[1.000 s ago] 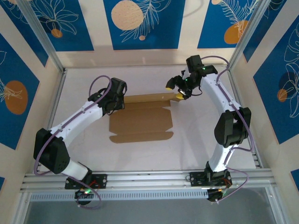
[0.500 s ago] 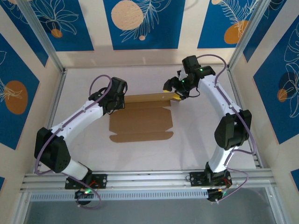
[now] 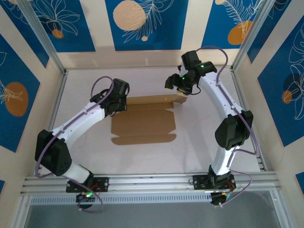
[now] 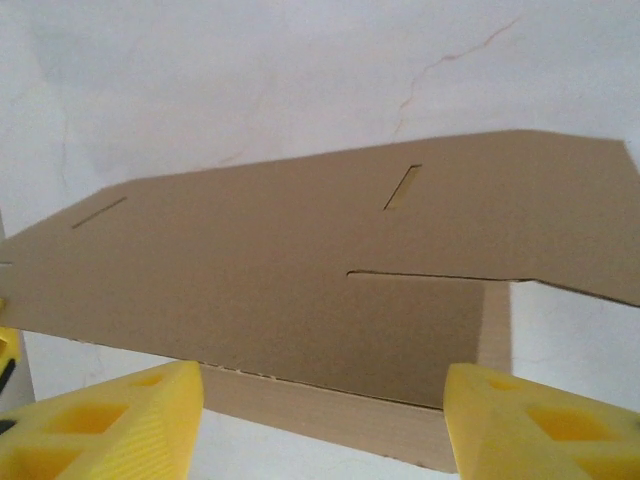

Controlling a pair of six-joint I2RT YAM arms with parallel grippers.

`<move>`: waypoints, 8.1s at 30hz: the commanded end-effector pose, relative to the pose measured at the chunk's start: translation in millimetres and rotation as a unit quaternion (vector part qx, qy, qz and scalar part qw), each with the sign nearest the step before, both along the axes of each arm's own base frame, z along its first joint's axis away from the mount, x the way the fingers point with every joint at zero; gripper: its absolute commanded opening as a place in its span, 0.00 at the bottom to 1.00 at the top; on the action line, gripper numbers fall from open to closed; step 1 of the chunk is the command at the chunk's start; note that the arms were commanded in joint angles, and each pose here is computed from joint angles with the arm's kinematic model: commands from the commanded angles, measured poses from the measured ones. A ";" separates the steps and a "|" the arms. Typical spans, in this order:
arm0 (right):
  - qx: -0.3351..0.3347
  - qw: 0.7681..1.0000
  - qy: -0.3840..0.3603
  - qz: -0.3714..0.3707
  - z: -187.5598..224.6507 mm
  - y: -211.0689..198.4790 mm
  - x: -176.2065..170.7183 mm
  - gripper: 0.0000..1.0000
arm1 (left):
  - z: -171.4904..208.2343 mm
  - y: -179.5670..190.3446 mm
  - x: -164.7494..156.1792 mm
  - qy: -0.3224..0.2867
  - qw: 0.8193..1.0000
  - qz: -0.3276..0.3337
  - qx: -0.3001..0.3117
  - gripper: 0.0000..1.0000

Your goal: Fold the paper box

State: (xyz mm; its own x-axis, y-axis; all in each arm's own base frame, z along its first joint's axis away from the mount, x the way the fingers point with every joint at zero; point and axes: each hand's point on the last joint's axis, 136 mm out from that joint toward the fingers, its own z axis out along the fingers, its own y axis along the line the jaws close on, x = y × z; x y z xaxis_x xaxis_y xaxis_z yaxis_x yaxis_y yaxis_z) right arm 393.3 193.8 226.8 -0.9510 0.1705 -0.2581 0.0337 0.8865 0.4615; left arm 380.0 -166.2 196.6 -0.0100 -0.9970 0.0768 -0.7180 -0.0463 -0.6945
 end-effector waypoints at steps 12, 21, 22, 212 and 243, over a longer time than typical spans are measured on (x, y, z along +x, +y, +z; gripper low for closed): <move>0.044 0.997 0.059 0.015 -17.3 25.5 -31.7 0.66 | -8.0 5.8 -4.4 0.023 1.000 0.013 0.000 0.00; -0.103 0.993 -0.041 0.029 0.8 -28.5 -15.3 0.68 | -7.6 6.1 -5.4 0.017 1.000 0.011 -0.002 0.00; -0.117 0.989 -0.077 0.052 6.0 -28.9 -14.9 0.67 | -7.7 5.8 -5.0 0.017 1.000 0.010 -0.002 0.00; -0.146 0.711 -0.386 0.569 -26.0 129.9 6.0 0.61 | -4.9 39.2 12.8 0.166 0.986 -0.019 -0.025 0.00; -0.019 0.694 -0.352 0.628 -2.2 122.0 -48.4 0.00 | 10.9 -3.7 14.3 0.074 0.982 -0.172 -0.037 0.23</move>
